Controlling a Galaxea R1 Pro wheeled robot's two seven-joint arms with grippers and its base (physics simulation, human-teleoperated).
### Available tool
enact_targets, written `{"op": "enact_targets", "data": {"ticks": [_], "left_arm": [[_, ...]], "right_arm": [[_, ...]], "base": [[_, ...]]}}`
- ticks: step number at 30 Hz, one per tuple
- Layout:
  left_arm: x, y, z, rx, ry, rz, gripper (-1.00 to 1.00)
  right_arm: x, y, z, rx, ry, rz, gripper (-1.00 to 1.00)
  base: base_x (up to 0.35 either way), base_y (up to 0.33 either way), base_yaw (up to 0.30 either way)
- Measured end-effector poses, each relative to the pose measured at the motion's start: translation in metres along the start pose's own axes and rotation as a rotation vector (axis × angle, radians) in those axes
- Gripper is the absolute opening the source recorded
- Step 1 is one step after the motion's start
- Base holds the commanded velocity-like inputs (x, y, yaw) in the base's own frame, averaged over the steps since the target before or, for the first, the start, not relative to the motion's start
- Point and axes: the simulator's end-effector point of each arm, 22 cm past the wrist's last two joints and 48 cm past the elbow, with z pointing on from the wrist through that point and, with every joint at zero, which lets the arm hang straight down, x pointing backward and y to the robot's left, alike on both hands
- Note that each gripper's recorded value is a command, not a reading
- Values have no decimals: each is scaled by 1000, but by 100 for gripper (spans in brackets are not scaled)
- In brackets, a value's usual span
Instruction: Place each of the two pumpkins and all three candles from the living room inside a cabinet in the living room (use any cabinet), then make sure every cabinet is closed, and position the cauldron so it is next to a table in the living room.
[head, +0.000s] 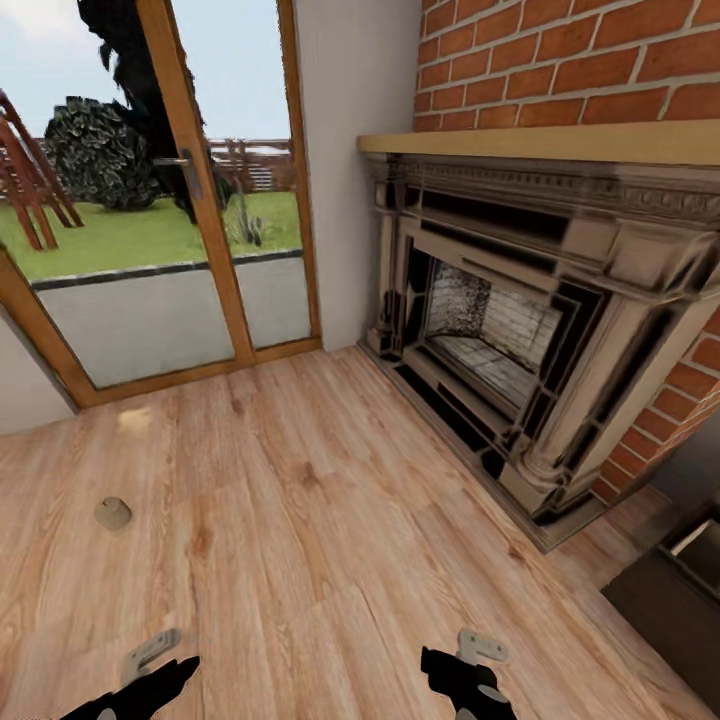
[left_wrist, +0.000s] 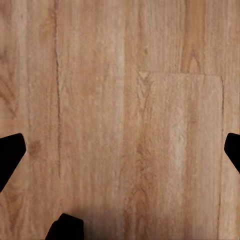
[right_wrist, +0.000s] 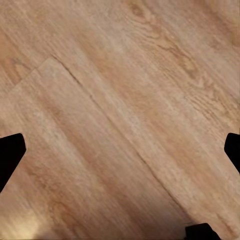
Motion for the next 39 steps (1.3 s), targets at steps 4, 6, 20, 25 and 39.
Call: {"op": "enact_targets", "data": {"ticks": [4,6,20,25,39], "left_arm": [[0,0,0,-1,-1,1,100],[0,1,0,-2,-1,2,100],[-2,7,-1,-15,-2,4,100],[-7,13,-1,-30,-21,5,100],[-10,34,-2,-67,-42,0,100]], "right_arm": [[0,0,0,0,0,0,100],[0,0,0,0,0,0,100],[1,7,-1,-9,-5,-15,100],[-1,7,-1,-8,-14,-30,100],[-1,8,-1,-9,-15,-33,100]], "base": [[297,115,293],[310,52,293],[325,5,293],[327,0,293],[328,0,293]]}}
